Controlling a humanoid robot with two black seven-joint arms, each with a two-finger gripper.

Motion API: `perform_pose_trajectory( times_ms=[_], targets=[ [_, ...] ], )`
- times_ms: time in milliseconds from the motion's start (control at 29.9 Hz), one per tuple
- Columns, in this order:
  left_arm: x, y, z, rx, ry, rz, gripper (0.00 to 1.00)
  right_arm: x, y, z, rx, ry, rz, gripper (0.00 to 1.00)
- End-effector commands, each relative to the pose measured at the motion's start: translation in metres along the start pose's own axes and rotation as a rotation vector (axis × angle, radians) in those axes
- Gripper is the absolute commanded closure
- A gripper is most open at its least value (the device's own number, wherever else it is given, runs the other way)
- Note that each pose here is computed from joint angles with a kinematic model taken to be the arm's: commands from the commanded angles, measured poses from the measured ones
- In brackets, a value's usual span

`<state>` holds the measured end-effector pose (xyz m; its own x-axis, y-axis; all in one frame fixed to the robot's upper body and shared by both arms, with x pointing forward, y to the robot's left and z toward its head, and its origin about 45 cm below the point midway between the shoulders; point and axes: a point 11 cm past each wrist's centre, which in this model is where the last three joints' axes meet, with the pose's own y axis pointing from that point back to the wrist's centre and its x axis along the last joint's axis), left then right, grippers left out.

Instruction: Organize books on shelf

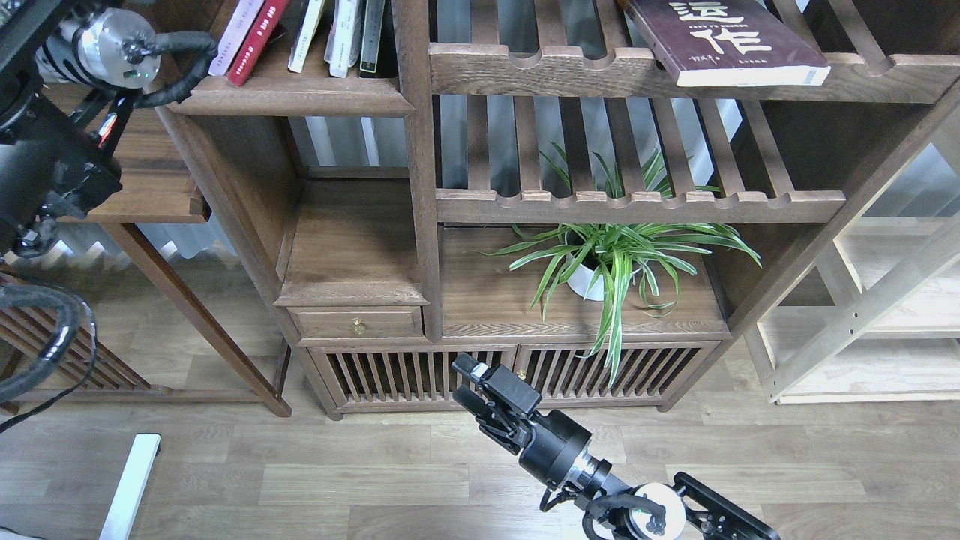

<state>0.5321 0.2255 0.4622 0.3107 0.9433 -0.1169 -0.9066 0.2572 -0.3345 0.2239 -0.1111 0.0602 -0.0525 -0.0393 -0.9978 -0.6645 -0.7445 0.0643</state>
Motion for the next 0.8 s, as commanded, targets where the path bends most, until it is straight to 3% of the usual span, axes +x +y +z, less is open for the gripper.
perform_pose_trajectory(
  times_ms=[0, 234, 401, 635, 769],
  targets=[
    [0.004, 0.003, -0.003, 0.009, 0.020, 0.003, 0.36, -0.004, 0.000, -0.011, 0.038, 0.003, -0.013, 0.03],
    [0.009, 0.016, -0.024, 0.039, 0.110, -0.022, 0.14, -0.021, 0.001, -0.041, 0.137, 0.011, -0.069, 0.03],
    [-0.003, 0.026, -0.031, 0.021, 0.283, -0.105, 0.07, -0.032, 0.007, -0.065, 0.227, 0.008, -0.107, 0.03],
    [-0.017, 0.036, -0.008, -0.079, 0.459, -0.346, 0.01, -0.040, 0.024, -0.085, 0.332, -0.007, -0.143, 0.03],
    [0.001, 0.044, -0.009, -0.093, 0.496, -0.305, 0.01, -0.044, 0.024, -0.079, 0.333, -0.020, -0.161, 0.05]
  ],
)
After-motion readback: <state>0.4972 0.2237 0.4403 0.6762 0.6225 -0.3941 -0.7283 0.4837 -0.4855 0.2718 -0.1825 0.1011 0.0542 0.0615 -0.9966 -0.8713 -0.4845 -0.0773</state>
